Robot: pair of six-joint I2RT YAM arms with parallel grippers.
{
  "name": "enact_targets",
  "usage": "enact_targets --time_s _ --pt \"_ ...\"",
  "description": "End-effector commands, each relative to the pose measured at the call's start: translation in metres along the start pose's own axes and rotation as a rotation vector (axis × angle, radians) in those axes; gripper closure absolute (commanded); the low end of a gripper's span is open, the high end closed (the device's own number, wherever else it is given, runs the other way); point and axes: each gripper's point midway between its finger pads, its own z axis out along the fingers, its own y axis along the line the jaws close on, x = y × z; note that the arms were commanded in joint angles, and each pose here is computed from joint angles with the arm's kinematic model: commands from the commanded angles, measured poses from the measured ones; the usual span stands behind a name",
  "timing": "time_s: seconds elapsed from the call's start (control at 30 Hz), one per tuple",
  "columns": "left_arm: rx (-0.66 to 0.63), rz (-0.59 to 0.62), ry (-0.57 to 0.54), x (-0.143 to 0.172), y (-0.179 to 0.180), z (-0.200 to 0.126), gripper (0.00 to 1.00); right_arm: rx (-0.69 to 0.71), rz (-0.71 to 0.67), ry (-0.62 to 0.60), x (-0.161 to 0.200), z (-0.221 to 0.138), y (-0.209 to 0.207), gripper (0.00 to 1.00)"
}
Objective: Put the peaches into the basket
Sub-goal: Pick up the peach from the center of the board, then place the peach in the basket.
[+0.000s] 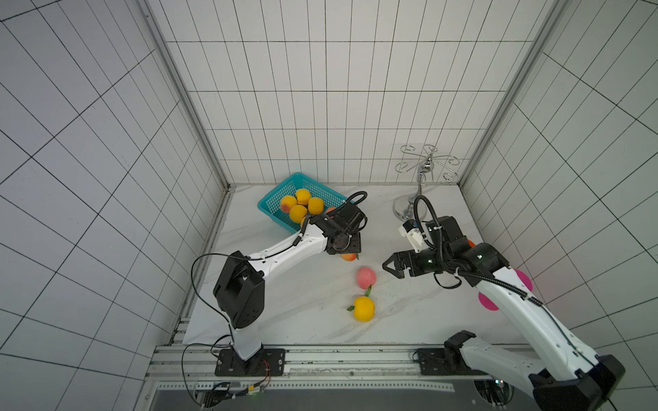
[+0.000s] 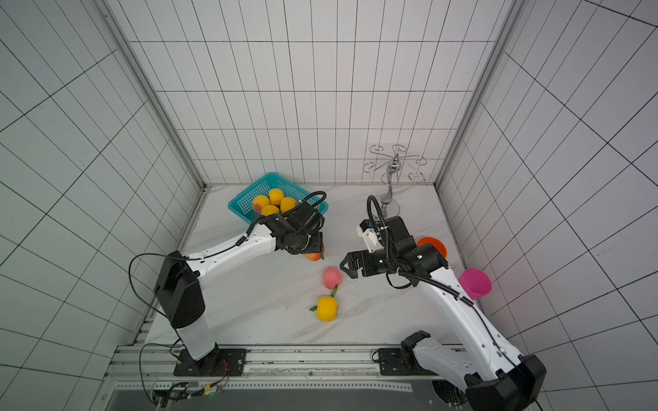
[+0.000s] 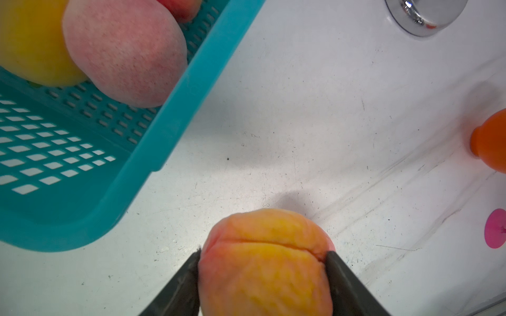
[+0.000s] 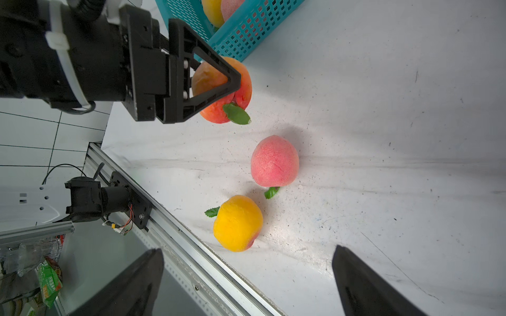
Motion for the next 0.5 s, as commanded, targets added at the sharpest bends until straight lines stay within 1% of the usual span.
enact_targets --time_s 0.0,0.23,0.33,0.47 --pt "-0.024 0.009 -0.060 -0.019 0.004 -0.019 0.35 -0.013 -0.036 -0.044 -0.018 -0.010 0.008 0.00" --pt "-0.002 -0.026 -0.083 -0.054 0.022 -0.021 0.35 0.019 -0.087 -0.066 -0.041 -0.011 0.008 0.00" --pt "0.007 -0.042 -0.086 -0.071 0.032 -0.022 0.35 0.042 -0.083 -0.067 -0.050 -0.009 0.005 0.01" --pt "0.004 -0.047 -0.116 -0.098 0.047 -0.026 0.35 0.048 -0.068 -0.060 -0.057 -0.001 0.002 0.01"
